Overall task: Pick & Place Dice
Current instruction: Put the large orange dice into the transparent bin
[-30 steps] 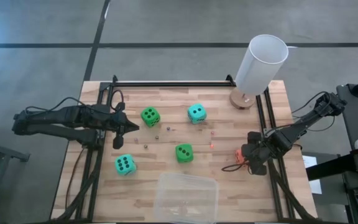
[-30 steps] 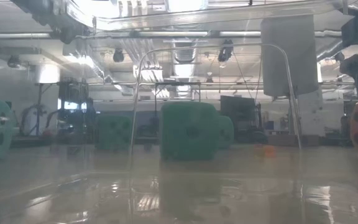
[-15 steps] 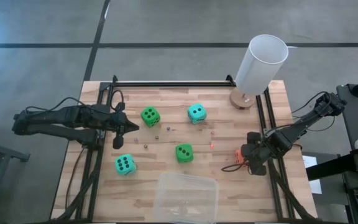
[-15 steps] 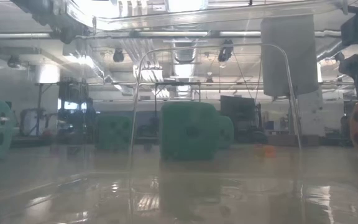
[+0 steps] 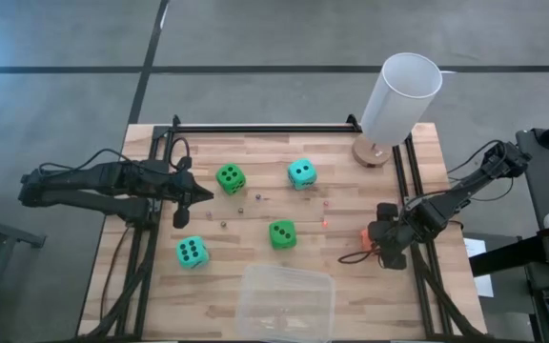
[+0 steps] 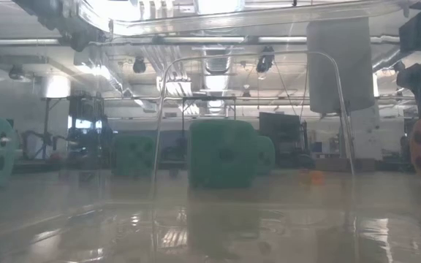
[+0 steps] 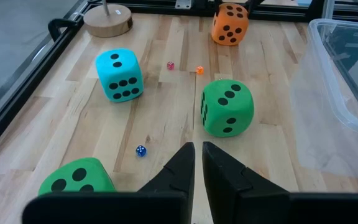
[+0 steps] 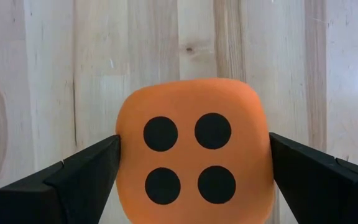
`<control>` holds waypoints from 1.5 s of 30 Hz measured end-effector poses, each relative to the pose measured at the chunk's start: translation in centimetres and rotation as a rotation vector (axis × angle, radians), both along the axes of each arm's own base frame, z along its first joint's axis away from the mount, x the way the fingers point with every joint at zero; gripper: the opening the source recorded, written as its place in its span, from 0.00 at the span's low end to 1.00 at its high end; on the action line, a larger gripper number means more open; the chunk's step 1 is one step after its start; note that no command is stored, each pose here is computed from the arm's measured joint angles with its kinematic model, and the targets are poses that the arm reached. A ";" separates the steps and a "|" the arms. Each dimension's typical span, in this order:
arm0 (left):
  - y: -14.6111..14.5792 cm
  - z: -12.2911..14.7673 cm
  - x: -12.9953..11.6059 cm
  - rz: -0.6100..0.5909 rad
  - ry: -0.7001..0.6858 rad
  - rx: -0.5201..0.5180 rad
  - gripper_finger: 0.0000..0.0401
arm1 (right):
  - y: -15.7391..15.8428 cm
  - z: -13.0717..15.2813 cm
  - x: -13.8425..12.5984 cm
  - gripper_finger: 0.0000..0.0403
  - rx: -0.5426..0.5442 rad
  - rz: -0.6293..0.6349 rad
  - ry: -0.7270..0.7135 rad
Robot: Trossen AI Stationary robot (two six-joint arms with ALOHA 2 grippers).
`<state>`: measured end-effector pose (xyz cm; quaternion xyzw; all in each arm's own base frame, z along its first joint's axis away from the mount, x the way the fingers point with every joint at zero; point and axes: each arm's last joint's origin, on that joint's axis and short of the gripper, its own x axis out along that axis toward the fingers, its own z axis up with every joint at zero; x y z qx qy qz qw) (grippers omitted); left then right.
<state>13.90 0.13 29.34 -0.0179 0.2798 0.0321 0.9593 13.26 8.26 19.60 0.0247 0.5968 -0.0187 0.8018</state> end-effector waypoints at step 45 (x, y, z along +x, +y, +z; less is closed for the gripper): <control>0.0 0.0 0.0 0.000 0.000 0.000 0.09 | 0.0 0.0 -0.1 0.95 -0.003 0.021 0.014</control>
